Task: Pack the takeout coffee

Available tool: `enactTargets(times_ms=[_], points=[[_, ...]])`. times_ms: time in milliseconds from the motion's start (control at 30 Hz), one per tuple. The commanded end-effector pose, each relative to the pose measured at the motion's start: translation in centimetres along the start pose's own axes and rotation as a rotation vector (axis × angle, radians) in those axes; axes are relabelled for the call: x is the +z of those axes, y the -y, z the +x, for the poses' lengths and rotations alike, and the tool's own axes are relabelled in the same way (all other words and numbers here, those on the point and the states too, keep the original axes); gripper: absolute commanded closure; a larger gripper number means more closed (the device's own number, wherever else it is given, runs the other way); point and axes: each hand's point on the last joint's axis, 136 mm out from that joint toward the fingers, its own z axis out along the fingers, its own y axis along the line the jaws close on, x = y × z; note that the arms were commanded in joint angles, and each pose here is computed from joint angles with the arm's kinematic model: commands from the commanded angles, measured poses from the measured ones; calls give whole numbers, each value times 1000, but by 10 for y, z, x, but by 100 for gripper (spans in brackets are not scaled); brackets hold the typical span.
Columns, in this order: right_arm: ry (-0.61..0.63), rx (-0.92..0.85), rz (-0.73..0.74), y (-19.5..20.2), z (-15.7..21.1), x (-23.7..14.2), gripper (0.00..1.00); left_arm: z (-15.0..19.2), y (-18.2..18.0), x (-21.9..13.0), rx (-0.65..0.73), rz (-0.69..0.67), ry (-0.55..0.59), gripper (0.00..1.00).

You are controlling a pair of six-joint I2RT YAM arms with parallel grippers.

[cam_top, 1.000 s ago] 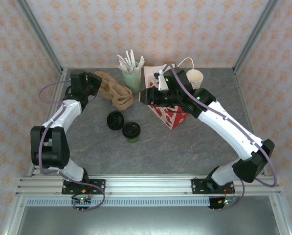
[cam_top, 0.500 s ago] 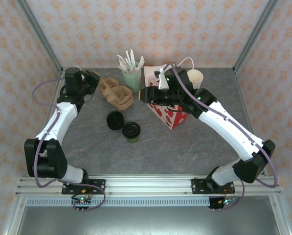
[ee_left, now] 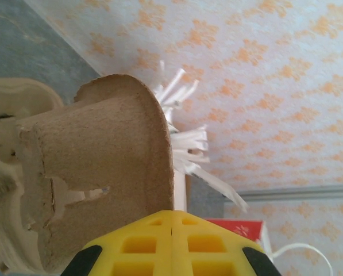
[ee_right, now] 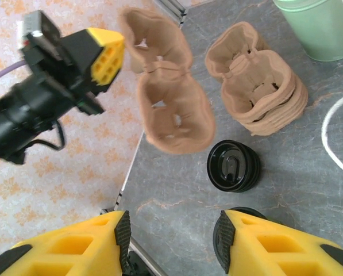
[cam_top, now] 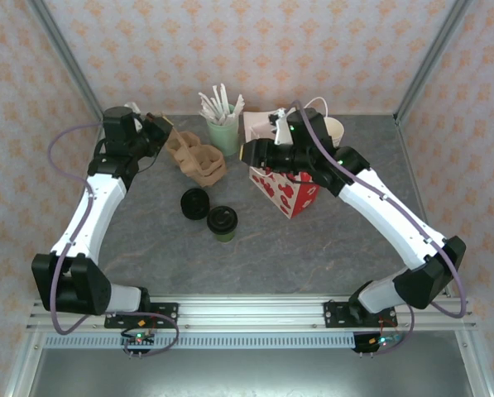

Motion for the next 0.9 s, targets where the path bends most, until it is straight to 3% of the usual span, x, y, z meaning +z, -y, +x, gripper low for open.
enactTargets(times_ms=[0,233,633,867], points=[[17,5,-83,-13,-8,-7,52,7,42,-29,85,81,-29,100],[47,40,-161,-14,-20,-18,52,28,95,-64,171,202,-97,100],[71,-52,-303,-34,-20,-21,45,68,163,-111,271,426,-245,100],[158,-288,-283,-38,-24,-36,41,84,178,-122,298,480,-301,100]])
